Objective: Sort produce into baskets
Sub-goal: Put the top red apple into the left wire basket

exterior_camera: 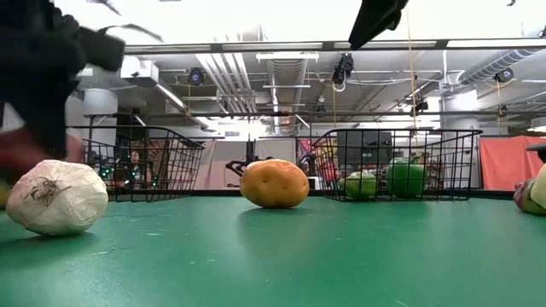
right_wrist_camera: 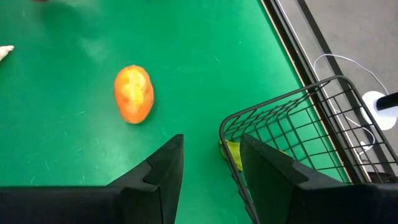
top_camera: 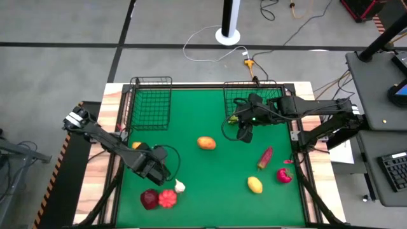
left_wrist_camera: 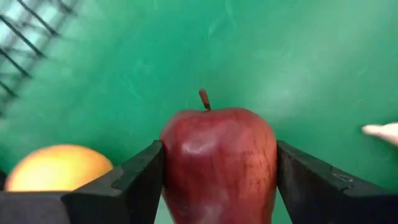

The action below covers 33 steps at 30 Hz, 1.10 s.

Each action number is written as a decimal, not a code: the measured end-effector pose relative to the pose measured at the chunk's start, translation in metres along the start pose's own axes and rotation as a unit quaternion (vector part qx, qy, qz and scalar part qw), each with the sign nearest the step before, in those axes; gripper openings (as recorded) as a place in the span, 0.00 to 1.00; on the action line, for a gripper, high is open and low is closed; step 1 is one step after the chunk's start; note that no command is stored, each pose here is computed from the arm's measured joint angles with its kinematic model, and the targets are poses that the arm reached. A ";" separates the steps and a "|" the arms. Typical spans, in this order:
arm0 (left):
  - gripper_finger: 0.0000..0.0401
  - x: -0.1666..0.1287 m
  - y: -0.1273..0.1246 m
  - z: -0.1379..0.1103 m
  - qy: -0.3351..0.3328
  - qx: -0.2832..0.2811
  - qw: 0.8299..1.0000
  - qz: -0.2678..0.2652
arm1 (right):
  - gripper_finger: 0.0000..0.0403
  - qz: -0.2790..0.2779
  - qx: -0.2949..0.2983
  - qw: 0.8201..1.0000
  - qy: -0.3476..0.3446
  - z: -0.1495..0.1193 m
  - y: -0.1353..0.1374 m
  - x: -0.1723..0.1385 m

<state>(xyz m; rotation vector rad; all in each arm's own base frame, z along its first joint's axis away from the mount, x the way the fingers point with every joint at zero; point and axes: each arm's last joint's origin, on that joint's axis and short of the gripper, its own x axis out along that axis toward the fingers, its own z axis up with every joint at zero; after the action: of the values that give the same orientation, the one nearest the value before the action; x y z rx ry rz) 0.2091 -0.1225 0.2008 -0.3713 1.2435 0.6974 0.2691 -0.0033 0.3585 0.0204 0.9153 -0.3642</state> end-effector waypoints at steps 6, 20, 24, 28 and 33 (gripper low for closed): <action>0.61 -0.046 0.000 0.021 -0.076 0.044 0.996 0.026 | 0.37 0.000 -0.002 1.000 0.000 0.000 0.000 0.000; 0.61 -0.117 0.078 0.089 -0.213 0.038 0.970 0.114 | 0.37 0.000 -0.014 1.000 0.000 0.000 0.000 0.000; 0.61 -0.112 0.110 0.112 -0.200 0.022 0.969 0.143 | 0.37 0.000 -0.014 1.000 0.000 0.000 0.000 -0.001; 0.61 -0.105 0.138 0.134 -0.183 0.022 0.972 0.142 | 0.37 0.000 -0.017 1.000 -0.001 -0.001 -0.001 -0.003; 0.61 -0.087 0.172 0.157 -0.159 0.033 0.982 0.098 | 0.37 0.001 -0.018 1.000 -0.003 -0.001 -0.002 -0.004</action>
<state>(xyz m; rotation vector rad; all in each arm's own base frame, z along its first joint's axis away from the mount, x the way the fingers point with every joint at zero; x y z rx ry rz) 0.1963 0.0762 0.3493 -0.0776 1.0023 0.8461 0.2653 -0.0034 0.3614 -0.0130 0.9152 -0.3466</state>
